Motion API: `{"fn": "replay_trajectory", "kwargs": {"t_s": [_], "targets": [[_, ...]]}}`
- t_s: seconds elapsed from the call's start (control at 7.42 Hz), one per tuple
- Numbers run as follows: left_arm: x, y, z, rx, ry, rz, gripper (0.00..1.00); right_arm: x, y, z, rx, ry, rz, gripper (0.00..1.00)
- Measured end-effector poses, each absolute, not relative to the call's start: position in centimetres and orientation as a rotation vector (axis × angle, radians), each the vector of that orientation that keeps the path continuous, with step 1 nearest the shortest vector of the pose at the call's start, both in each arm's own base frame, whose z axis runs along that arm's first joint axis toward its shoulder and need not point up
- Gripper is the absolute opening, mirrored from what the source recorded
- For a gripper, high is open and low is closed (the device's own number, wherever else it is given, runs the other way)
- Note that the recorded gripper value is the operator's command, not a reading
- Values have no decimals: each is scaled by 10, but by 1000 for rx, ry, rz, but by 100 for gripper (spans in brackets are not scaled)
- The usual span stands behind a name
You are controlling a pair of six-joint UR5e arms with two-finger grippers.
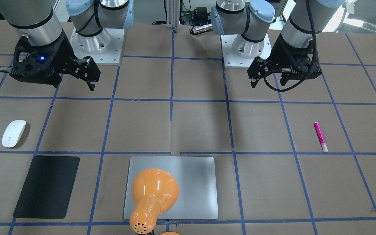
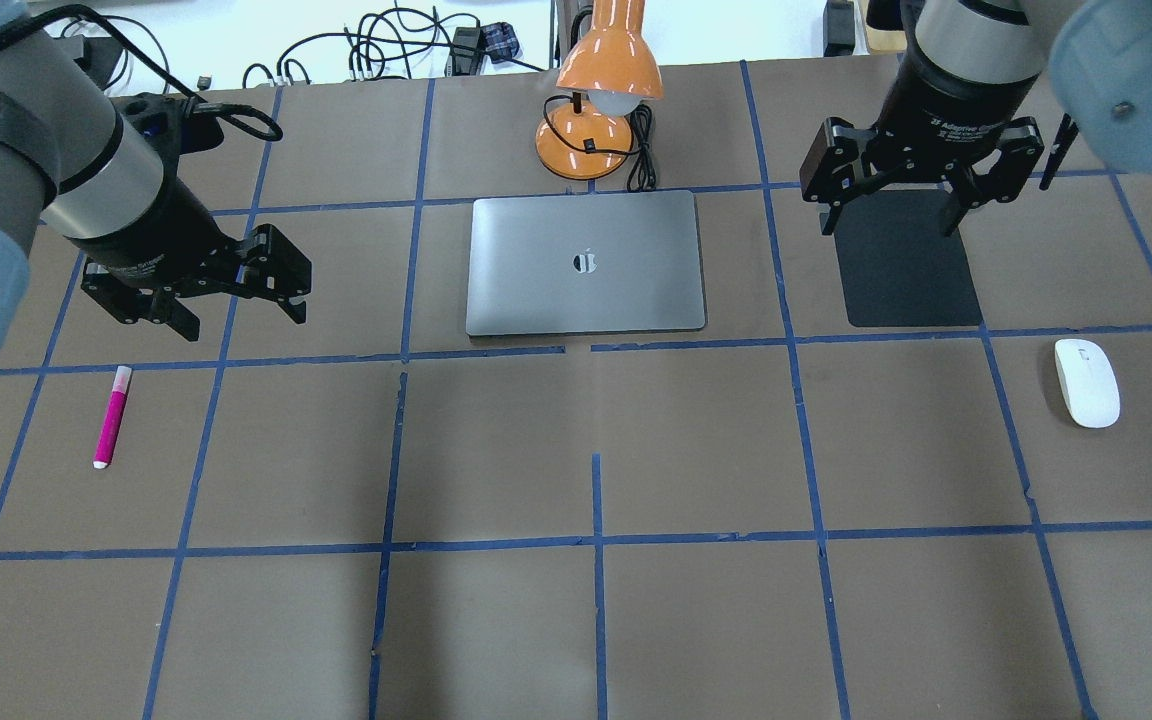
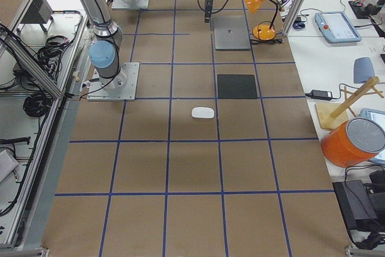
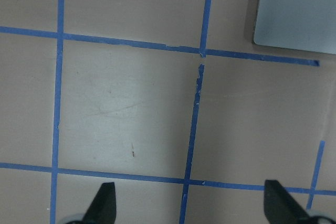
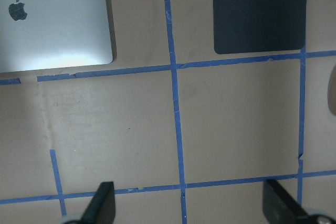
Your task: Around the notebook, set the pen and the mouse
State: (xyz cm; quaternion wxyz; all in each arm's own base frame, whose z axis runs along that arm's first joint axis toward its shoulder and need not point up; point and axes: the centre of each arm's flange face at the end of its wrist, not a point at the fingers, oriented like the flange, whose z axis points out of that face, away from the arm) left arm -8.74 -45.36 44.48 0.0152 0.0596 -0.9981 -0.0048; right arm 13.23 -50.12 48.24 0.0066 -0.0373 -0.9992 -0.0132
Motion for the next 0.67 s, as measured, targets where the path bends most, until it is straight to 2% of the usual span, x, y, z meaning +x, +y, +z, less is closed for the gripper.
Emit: {"fn": "replay_trajectory", "kwargs": {"t_s": [0.67], "targets": [[-84, -451, 446, 189, -3109, -6, 100, 130, -501, 489, -129, -3136, -8, 100]]}}
